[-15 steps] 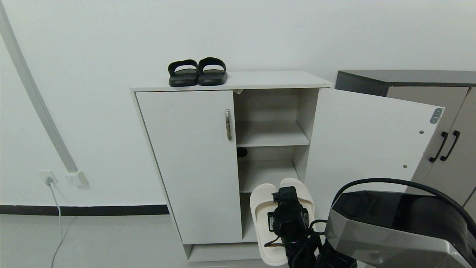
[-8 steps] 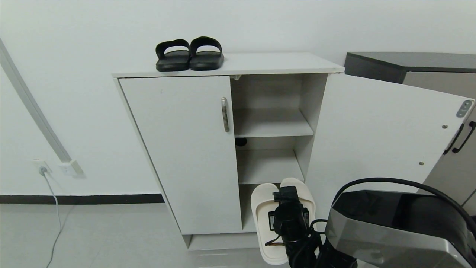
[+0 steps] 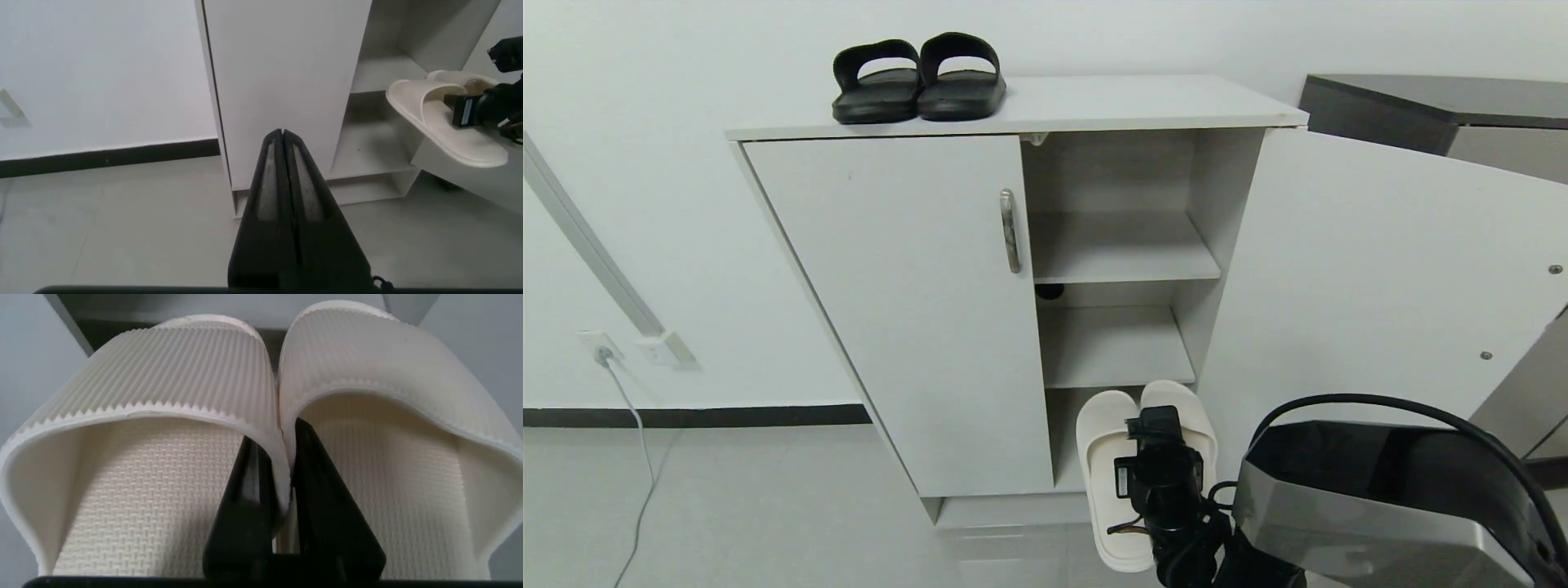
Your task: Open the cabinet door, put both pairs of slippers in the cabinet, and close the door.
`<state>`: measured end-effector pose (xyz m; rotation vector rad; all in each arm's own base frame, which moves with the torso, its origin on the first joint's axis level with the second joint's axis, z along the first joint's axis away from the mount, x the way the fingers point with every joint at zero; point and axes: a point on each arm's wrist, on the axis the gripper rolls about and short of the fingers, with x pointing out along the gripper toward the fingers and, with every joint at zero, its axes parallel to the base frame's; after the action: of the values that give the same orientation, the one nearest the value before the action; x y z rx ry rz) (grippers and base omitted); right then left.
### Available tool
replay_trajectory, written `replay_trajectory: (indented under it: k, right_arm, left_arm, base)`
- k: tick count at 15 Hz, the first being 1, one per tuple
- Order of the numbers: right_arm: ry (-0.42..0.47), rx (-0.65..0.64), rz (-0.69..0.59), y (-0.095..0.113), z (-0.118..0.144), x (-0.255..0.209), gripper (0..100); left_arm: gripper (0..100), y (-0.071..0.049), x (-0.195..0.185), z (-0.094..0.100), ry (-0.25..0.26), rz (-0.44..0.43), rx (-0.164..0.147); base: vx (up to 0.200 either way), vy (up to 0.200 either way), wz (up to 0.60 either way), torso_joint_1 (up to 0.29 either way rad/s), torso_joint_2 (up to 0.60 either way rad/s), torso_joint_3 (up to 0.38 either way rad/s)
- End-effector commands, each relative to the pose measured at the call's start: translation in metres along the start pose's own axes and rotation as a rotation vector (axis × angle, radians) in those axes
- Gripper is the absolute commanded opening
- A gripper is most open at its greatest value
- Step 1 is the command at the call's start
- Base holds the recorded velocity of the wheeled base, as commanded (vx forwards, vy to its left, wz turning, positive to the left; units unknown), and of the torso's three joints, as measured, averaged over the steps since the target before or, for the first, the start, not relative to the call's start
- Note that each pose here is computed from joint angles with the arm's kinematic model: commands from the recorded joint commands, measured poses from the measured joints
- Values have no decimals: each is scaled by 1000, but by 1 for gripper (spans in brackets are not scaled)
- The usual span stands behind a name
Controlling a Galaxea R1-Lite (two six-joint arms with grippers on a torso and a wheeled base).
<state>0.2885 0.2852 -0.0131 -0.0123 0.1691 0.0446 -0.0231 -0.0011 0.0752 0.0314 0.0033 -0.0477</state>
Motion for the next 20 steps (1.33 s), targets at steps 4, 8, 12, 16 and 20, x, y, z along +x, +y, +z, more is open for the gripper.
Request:
replay_trajectory:
  k: [4, 8, 12, 16, 20]
  right_arm:
    - [-93, -71, -6, -4, -17, 8, 0]
    - [-96, -61, -4, -4, -17, 9, 0]
    - [-96, -54, -5, -4, -17, 9, 0]
    - [-97, -53, -5, -4, -17, 9, 0]
    - [-117, -33, -5, -3, -8, 10, 0]
  left_arm:
    - [0, 0, 0, 0, 1, 0, -1]
    - [0, 0, 0, 0, 1, 0, -1]
    - [0, 0, 0, 0, 2, 0, -1]
    - [0, 0, 0, 0, 2, 0, -1]
    - [0, 0, 0, 0, 2, 0, -1]
  base:
    - [0, 0, 0, 0, 0, 0]
    - [0, 0, 0, 0, 0, 0]
    - [150, 0, 0, 3, 3, 3]
    - [200, 0, 0, 5, -1, -4]
    - [100, 0, 0, 0, 1, 2]
